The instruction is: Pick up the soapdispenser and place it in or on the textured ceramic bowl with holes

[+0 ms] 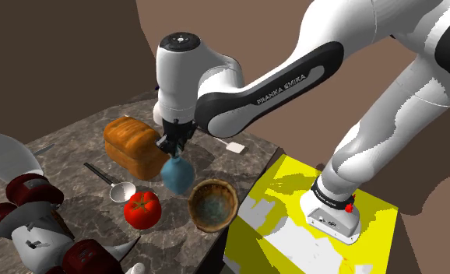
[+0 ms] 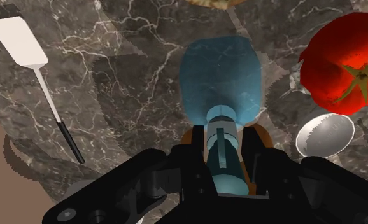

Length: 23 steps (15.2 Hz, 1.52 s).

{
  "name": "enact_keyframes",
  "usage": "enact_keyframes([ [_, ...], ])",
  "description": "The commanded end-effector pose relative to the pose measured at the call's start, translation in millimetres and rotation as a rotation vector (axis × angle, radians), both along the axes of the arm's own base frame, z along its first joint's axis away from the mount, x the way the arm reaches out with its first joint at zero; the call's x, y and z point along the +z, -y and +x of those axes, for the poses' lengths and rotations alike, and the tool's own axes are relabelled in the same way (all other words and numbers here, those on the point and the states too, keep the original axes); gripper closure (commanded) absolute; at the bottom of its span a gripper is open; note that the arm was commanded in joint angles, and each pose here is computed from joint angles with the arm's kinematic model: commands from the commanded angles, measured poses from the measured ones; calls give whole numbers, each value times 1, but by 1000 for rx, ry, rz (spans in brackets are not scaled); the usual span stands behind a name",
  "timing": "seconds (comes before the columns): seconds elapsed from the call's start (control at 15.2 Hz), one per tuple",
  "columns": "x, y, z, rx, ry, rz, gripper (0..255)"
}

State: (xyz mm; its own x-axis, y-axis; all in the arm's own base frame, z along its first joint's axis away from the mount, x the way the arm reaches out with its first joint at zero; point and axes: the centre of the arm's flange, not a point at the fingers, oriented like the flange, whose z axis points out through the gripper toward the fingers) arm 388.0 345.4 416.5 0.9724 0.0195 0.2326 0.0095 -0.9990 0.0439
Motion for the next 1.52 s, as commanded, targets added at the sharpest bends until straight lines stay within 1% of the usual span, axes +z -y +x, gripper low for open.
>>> enact_keyframes([
  [0.0, 8, 0, 0, 0, 0, 0, 255],
  [1.45, 124, 0, 0, 0, 0, 0, 255],
])
